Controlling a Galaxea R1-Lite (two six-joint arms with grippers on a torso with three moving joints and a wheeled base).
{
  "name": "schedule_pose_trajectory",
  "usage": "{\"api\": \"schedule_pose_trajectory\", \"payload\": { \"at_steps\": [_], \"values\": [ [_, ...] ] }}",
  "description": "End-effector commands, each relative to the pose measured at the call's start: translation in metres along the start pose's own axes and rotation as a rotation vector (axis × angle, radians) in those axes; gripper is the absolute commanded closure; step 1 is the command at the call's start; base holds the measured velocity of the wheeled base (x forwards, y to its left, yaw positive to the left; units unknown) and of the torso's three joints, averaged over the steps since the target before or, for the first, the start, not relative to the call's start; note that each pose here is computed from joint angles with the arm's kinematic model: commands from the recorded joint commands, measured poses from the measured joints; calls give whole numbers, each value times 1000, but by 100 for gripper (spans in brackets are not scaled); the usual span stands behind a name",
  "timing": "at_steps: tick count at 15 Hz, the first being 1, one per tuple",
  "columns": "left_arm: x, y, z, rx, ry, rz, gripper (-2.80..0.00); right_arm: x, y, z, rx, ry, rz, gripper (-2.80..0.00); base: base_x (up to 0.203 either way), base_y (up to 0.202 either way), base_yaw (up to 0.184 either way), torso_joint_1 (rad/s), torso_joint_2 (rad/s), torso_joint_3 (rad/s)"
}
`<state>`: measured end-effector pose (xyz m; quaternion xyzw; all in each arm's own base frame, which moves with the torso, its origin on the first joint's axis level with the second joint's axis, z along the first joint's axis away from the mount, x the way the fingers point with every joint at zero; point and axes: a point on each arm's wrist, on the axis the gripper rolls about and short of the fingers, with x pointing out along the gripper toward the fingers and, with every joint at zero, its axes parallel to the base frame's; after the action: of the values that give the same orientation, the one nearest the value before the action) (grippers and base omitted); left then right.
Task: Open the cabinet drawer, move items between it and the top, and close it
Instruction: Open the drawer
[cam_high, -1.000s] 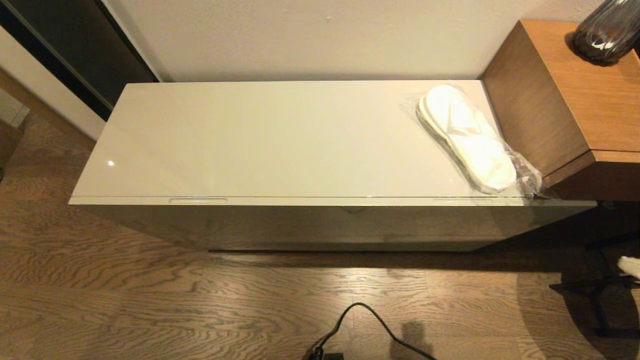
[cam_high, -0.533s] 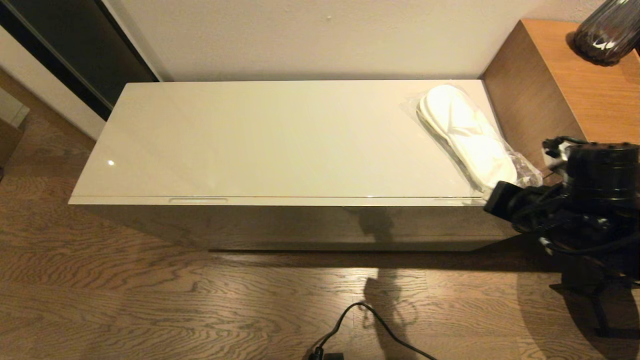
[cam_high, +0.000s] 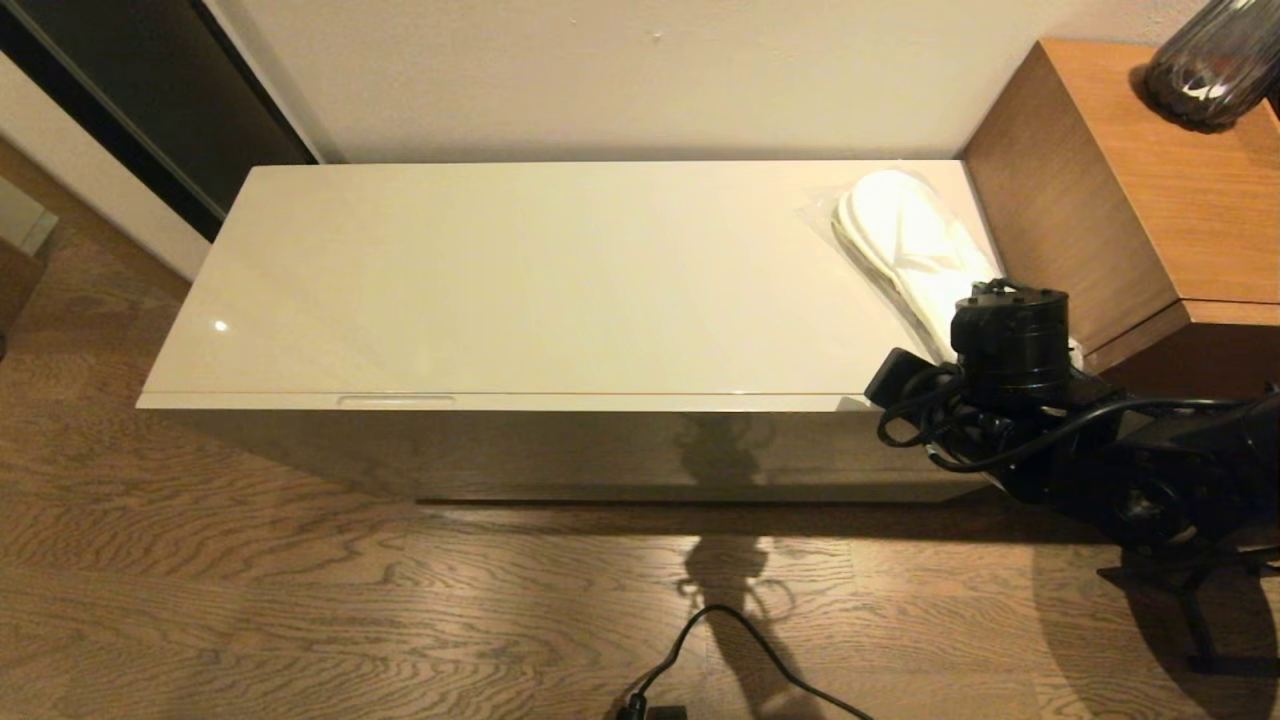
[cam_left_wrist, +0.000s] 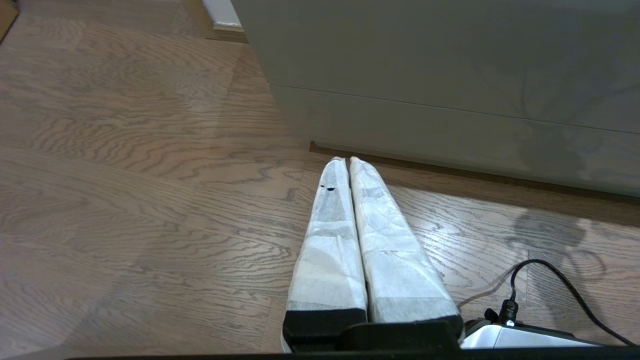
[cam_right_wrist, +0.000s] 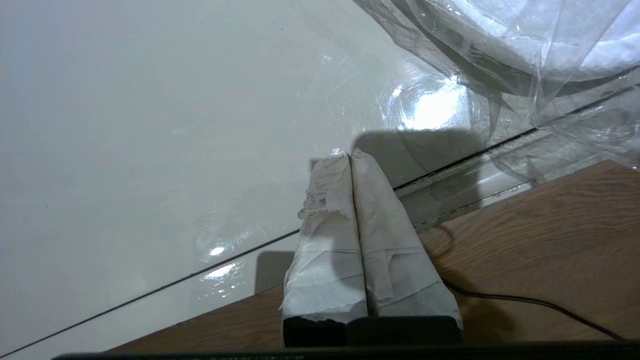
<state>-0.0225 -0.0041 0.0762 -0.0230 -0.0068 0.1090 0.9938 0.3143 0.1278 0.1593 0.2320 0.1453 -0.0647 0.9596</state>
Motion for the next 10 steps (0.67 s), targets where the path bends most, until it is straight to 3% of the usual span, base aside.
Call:
{"api": "schedule_pose_trajectory", "payload": {
  "at_steps": [1, 6, 10],
  "values": [
    [-3, 0, -1, -1, -38, -1, 0, 2, -2, -4, -5, 14, -11, 0, 0, 0, 0, 0, 0, 0],
    [-3, 0, -1, -1, -38, -1, 0, -11, -9, -1, -18, 35, -15, 0, 0, 0, 0, 0, 0, 0],
    [-3, 0, -1, -1, -38, 0, 0, -8, -28, 0, -24, 59, -83, 0, 0, 0, 0, 0, 0, 0]
  ]
}}
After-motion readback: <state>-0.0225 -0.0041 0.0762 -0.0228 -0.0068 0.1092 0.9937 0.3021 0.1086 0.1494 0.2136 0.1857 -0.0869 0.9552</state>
